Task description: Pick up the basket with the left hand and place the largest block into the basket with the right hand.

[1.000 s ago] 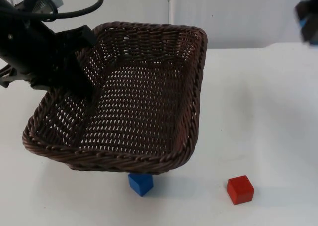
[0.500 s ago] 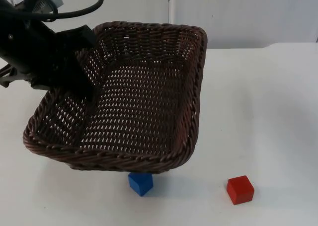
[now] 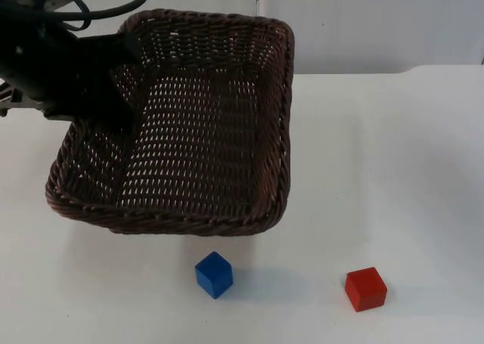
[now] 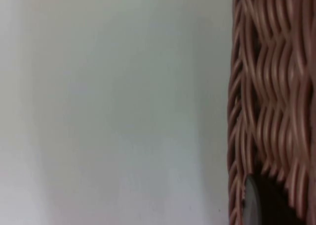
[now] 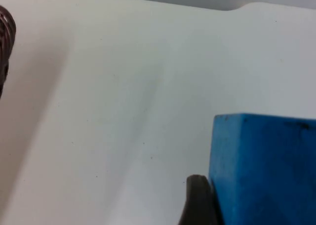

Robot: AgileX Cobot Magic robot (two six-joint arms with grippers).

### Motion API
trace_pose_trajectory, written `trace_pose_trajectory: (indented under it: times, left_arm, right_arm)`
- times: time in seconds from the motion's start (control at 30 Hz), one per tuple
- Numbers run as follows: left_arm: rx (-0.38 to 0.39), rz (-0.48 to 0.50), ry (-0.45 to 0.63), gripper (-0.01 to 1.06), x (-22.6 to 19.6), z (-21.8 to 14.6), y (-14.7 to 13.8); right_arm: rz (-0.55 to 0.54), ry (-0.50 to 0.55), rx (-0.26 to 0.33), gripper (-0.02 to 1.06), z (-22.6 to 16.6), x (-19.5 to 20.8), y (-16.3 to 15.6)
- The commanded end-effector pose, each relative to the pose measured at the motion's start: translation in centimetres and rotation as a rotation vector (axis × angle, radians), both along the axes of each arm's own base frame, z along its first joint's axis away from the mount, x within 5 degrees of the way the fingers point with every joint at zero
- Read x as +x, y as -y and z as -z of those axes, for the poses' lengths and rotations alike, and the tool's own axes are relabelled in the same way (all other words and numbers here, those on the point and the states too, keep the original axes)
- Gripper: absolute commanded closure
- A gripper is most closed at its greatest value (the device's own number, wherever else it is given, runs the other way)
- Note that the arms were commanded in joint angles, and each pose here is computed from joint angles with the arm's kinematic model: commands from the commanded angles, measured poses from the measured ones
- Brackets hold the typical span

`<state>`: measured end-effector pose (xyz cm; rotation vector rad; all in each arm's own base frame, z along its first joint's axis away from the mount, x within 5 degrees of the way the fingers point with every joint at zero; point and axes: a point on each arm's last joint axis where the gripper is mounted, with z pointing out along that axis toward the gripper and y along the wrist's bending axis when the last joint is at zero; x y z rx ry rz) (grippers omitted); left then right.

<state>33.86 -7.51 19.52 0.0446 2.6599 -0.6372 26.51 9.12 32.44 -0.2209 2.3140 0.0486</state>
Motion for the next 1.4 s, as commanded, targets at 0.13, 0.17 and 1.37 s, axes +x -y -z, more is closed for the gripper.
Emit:
trace_pose_trajectory:
  times: [0.13, 0.17, 1.37]
  left_arm:
    - [-0.008, -0.037, 0.040, 1.05, 0.2, -0.6, -0.1]
    - [-0.007, -0.038, 0.042, 1.05, 0.2, -0.6, -0.1]
    - [0.013, -0.077, 0.094, 1.05, 0.7, -0.7, -0.4]
  right_arm:
    - [-0.015, 0.034, 0.010, 1.05, -0.6, -0.1, -0.1]
    - [-0.017, 0.038, 0.011, 1.05, -0.6, -0.1, -0.2]
    - [-0.410, 0.141, -0.050, 1.05, -0.4, 2.3, -10.8]
